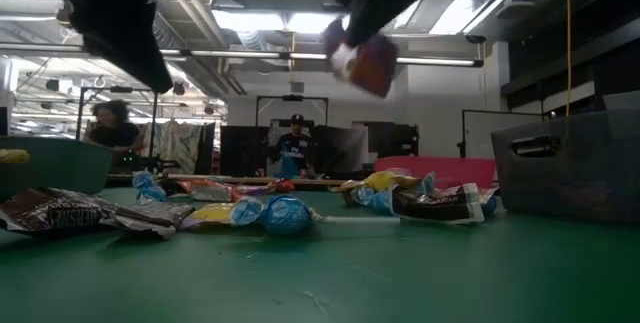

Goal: Sort candy
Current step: Put the violet candy into the black bin

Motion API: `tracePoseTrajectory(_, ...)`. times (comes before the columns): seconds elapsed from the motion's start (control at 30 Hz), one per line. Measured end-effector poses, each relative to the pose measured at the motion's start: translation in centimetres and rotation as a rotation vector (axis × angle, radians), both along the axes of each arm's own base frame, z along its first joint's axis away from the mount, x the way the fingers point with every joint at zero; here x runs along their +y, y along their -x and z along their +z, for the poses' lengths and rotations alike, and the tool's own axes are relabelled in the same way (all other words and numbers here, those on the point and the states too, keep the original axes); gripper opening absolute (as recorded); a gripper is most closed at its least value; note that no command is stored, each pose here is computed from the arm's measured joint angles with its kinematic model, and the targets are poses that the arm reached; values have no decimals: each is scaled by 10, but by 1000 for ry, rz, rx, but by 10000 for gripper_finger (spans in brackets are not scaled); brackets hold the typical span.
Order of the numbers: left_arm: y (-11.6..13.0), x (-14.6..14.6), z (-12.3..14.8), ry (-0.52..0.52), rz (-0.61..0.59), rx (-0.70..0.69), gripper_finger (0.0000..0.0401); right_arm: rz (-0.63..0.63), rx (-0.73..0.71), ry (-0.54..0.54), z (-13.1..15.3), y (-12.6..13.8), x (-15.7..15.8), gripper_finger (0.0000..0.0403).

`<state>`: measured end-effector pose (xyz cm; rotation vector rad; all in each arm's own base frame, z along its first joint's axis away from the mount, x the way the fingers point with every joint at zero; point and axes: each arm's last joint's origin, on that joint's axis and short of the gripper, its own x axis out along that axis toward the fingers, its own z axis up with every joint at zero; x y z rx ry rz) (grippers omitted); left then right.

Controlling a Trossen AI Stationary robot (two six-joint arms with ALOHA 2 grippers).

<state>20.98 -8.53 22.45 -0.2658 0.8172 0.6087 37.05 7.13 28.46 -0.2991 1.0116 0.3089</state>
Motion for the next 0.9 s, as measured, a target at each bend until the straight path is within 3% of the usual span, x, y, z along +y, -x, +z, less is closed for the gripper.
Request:
tracePoseTrajectory(0.37, -14, -5, 9, -91, -98, -128, 94, -113, 214, -14, 30, 56, -8, 2)
tracePoseTrajectory(0.53, -17, -5, 12, -154, -110, -154, 94, -171, 296, 0, 13, 84, -1, 2)
tracePoseTrajectory(0.9, -18, -6, 13, -155, -108, -166, 95, -432, 478, -24, -31, 140, 4, 3)
